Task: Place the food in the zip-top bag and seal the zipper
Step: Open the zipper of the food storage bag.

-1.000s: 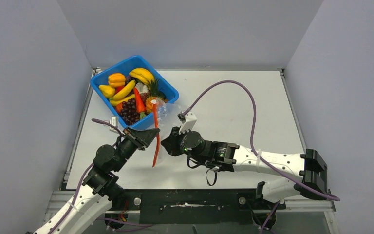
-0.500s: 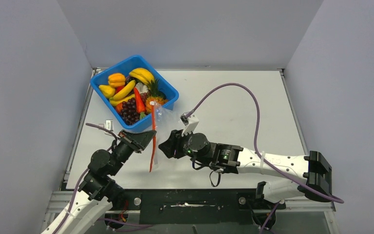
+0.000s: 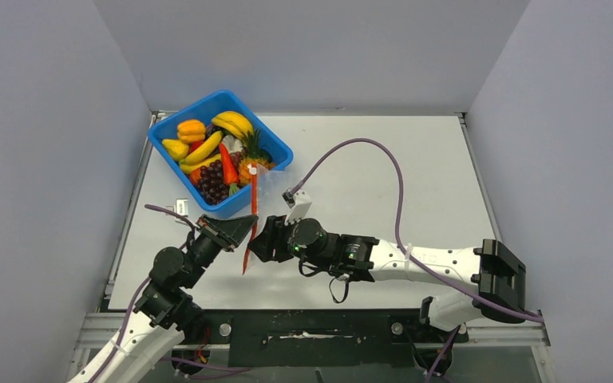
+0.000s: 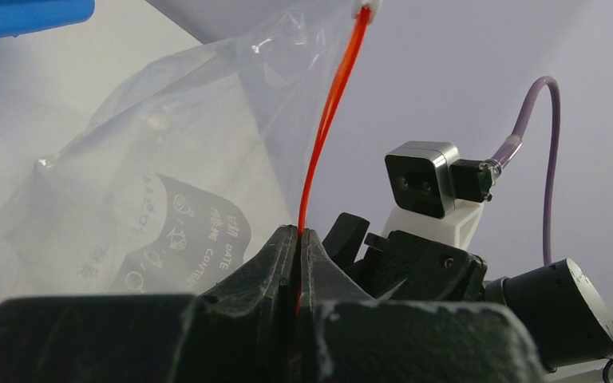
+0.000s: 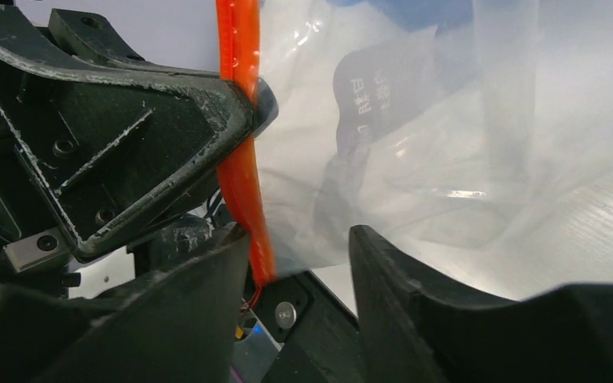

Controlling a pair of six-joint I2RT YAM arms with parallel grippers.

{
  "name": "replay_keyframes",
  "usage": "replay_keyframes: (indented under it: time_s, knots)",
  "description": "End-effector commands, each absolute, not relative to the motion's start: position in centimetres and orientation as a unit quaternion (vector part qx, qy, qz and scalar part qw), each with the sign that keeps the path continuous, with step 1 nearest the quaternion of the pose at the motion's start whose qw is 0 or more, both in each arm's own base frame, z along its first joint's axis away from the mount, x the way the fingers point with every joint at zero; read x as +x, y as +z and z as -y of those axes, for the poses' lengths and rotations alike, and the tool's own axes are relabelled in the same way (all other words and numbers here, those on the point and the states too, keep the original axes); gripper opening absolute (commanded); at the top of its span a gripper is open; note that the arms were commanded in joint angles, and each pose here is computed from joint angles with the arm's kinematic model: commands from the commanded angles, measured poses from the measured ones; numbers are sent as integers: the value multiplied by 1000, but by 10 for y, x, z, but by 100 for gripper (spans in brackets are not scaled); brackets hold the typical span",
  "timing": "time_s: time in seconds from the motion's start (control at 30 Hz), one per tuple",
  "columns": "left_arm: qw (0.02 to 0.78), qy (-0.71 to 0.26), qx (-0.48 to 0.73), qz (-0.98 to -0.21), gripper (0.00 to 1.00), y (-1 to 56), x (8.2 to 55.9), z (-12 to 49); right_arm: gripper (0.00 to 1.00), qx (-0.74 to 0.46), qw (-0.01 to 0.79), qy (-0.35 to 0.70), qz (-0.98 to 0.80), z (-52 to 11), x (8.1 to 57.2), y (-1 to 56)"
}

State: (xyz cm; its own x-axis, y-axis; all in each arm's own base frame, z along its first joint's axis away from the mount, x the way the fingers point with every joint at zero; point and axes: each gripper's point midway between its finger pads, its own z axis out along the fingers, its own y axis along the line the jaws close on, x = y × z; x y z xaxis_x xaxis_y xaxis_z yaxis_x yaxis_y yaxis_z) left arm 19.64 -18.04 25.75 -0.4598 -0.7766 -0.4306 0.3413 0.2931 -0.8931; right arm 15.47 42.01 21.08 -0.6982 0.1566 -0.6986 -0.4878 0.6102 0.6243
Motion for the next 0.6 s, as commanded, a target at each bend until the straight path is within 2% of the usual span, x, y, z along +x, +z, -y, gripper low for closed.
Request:
replay_keyframes:
  time_s: [0.0,0.13,0.23,0.3,0.37,0.57]
  knots:
    - [501,-602,-163,-600,0,286,190,180,44,-87,396,471,-783,-433,160,251]
    - [496,-602,-171,-602,0,282,190,179,21,-86,401,472,-780,-429,162,247]
    - [493,-606,-175,-599,0,282,189,178,11,-82,405,470,-780,-426,164,245]
    - [493,-605,-176,-599,0,282,190,178,9,-80,406,470,-780,-424,165,245]
    - [495,-604,-176,-600,0,282,190,178,15,-86,405,479,-774,-425,163,250]
    - [495,-605,-177,-598,0,283,190,178,47,-93,402,499,-762,-430,156,264]
